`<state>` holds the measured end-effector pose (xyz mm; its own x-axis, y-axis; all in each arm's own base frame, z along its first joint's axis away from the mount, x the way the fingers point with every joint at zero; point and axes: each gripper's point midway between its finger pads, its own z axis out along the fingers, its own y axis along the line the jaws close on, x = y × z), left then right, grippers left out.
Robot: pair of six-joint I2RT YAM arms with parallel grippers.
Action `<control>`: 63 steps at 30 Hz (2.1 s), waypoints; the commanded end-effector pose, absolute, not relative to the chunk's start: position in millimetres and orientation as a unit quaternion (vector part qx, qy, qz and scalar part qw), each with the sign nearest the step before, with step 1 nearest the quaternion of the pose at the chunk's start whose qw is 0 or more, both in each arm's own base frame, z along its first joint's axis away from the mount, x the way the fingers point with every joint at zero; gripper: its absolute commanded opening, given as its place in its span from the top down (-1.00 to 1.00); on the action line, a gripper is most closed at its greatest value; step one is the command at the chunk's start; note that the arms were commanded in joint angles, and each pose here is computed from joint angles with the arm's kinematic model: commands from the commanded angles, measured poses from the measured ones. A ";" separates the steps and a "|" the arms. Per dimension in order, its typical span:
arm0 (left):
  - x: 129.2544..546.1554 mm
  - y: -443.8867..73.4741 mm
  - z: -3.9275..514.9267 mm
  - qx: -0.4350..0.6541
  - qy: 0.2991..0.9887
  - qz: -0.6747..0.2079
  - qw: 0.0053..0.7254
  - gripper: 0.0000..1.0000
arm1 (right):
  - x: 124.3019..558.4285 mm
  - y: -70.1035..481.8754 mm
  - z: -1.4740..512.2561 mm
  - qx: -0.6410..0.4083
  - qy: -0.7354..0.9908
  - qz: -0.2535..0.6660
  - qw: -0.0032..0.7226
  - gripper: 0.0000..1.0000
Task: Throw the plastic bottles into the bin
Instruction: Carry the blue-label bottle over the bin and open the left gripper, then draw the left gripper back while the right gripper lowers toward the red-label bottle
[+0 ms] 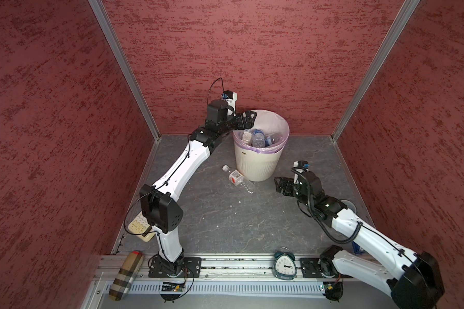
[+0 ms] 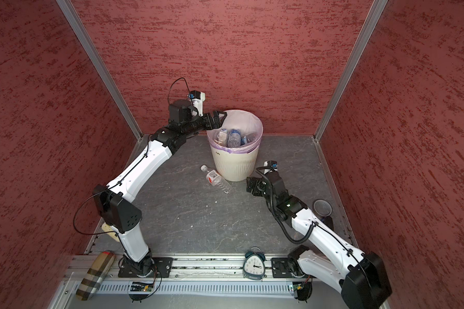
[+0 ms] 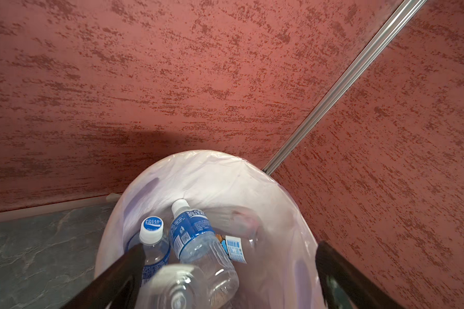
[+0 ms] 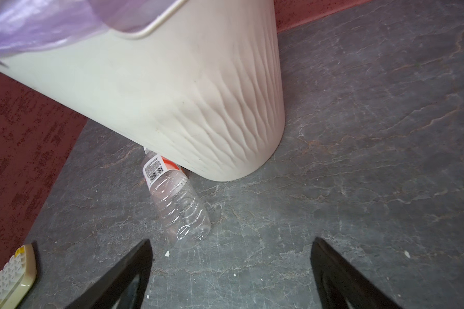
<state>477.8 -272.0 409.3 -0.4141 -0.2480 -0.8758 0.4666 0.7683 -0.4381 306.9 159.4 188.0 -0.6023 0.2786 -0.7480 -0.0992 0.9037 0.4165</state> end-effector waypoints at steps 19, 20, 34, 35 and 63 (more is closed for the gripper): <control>414.8 -201.5 394.4 0.031 0.767 -0.325 0.552 -0.99 | 304.1 233.8 182.3 -0.062 0.879 0.210 0.423 -0.94; 411.4 -198.2 389.8 0.027 0.770 -0.325 0.548 -0.99 | 304.8 238.2 180.8 -0.070 0.881 0.206 0.421 -0.94; 363.5 -161.3 292.0 -0.021 0.823 -0.303 0.480 -0.99 | 316.6 286.3 163.6 -0.139 0.890 0.187 0.393 -0.97; 360.7 -157.9 285.3 -0.025 0.827 -0.301 0.475 -0.99 | 317.4 289.4 158.0 -0.144 0.892 0.182 0.387 -0.97; 265.8 -117.9 137.7 -0.115 0.885 -0.296 0.341 -0.99 | 360.4 334.4 99.8 -0.206 0.915 0.108 0.329 -0.97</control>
<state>269.2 -121.7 143.1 -0.7352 -0.3992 -0.5478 0.0165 0.7974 -0.6032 357.1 333.9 96.5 -0.7072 -0.2855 -0.6468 -0.4482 0.8885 0.0979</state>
